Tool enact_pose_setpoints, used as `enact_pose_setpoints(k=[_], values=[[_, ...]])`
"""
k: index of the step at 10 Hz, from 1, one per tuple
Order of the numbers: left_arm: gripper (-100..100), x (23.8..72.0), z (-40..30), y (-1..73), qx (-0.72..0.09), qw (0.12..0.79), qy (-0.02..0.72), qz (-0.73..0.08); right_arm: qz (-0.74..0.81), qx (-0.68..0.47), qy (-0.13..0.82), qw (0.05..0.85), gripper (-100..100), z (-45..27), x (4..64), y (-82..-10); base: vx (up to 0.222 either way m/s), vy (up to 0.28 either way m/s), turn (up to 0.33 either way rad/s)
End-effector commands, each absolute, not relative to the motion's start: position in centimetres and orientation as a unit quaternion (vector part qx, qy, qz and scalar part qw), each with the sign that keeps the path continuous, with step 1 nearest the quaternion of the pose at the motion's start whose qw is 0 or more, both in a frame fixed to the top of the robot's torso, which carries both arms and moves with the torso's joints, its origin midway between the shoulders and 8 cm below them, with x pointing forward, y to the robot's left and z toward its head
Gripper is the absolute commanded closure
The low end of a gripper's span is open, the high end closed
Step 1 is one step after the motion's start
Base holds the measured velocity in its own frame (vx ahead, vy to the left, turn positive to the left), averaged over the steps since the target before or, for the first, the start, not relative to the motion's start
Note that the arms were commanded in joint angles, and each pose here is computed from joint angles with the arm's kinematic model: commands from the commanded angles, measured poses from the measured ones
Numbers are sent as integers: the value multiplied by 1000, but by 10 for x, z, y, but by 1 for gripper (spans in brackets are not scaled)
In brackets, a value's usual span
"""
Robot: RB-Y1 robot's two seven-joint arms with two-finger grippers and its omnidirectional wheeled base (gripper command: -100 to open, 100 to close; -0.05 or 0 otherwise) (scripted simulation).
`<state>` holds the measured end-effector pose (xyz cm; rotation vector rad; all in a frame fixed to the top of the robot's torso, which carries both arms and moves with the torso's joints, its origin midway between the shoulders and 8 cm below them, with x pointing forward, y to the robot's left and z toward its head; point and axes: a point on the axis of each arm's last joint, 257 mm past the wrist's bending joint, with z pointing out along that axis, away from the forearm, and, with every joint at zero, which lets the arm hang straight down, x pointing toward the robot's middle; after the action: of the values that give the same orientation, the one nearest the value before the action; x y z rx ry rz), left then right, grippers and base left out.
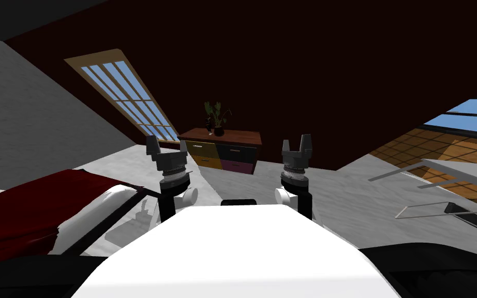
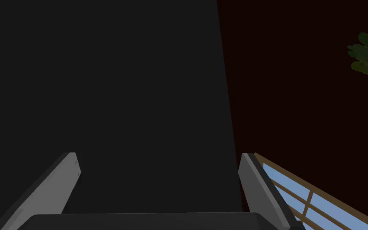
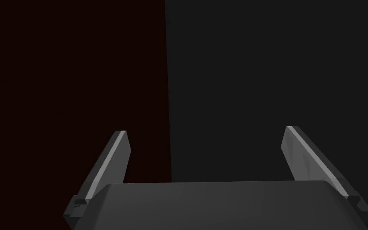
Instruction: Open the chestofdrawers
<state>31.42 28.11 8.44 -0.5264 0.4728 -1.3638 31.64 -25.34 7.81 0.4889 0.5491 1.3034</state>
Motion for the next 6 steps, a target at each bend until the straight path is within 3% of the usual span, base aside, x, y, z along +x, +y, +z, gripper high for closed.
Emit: enact_pose_setpoints(k=[1, 6], values=[[0, 314, 84, 281, -238, 719, 214, -617, 593, 222, 250, 733, 0, 78, 316, -253, 0, 0, 0], [0, 314, 85, 281, -238, 719, 214, -617, 593, 222, 250, 733, 0, 78, 316, -253, 0, 0, 0]])
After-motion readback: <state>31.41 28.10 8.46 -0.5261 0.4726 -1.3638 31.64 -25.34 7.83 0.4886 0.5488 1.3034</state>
